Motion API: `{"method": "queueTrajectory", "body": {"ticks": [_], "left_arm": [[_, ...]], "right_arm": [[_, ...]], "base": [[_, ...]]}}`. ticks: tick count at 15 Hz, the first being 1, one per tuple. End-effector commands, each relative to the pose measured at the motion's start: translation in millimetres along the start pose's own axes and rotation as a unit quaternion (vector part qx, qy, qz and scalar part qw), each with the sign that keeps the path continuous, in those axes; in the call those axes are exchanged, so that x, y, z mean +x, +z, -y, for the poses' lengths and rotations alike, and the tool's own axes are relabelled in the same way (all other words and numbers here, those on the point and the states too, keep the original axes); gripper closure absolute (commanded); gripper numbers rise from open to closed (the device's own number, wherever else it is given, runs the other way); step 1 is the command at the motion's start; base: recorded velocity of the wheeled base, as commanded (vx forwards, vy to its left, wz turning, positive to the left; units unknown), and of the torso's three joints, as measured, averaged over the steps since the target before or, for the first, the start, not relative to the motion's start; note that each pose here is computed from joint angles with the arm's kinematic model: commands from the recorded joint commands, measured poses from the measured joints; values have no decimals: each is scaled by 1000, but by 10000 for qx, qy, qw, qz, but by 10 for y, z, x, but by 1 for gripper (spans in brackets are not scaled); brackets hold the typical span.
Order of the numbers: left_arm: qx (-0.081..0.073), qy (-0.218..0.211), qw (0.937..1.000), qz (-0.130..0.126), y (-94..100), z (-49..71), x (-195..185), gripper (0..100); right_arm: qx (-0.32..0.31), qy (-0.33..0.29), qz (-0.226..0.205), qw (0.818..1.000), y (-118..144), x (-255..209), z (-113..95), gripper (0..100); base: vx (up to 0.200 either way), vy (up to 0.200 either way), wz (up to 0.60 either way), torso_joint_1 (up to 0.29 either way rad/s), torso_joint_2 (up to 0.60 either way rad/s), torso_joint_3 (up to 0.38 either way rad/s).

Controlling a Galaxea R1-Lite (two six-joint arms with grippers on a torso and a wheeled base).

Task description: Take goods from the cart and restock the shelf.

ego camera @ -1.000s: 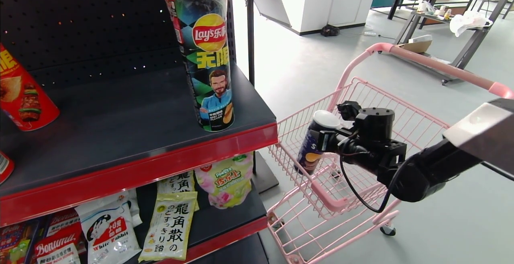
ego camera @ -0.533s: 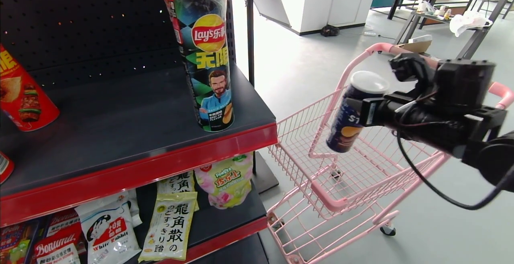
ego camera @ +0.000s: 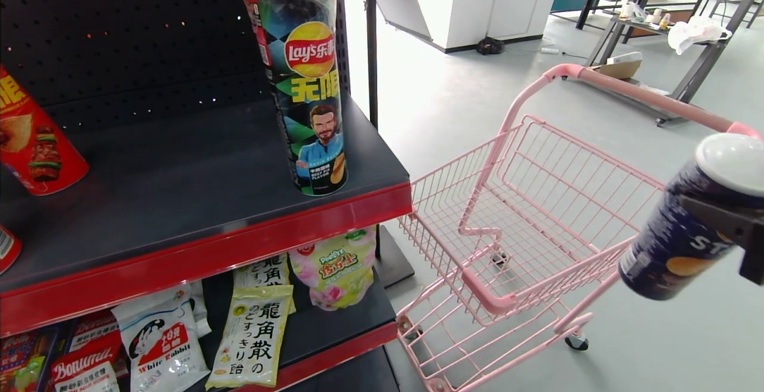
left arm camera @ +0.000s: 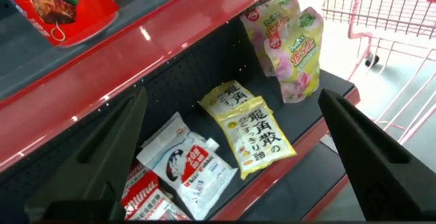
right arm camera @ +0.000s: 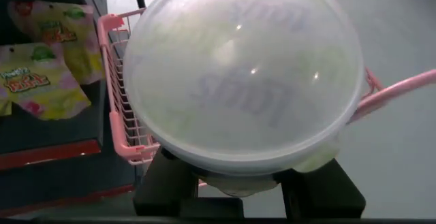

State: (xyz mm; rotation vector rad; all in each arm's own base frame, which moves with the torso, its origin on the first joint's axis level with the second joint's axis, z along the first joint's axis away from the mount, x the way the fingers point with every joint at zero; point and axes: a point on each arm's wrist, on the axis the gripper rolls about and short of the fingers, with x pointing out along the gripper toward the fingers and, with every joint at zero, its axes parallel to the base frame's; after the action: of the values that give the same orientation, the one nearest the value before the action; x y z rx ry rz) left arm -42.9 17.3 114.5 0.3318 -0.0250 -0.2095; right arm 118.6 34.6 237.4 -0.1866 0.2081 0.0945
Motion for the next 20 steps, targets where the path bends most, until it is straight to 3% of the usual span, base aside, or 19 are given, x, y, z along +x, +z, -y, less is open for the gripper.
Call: {"method": "queueTrajectory", "body": {"ticks": [1, 3, 11, 20], "left_arm": [[93, 18, 9999, -59, -23, 7, 9, 0], [180, 17, 9998, -83, -34, 12, 14, 0], [180, 10, 9998, -80, -34, 13, 14, 0], [181, -24, 9998, -84, -43, 18, 19, 0]], "right_arm": [[23, -235, 319, 9992, -94, -380, 117, 100], [24, -250, 317, 9992, -122, -451, 130, 100], [10, -269, 284, 9992, -206, -605, 153, 100], [-213, -228, 226, 9993, -372, -658, 140, 100]], "base": [[0, 0, 0, 0, 0, 0], [0, 0, 0, 0, 0, 0], [-175, 0, 0, 2, 3, 0], [0, 0, 600, 0, 1, 5]]}}
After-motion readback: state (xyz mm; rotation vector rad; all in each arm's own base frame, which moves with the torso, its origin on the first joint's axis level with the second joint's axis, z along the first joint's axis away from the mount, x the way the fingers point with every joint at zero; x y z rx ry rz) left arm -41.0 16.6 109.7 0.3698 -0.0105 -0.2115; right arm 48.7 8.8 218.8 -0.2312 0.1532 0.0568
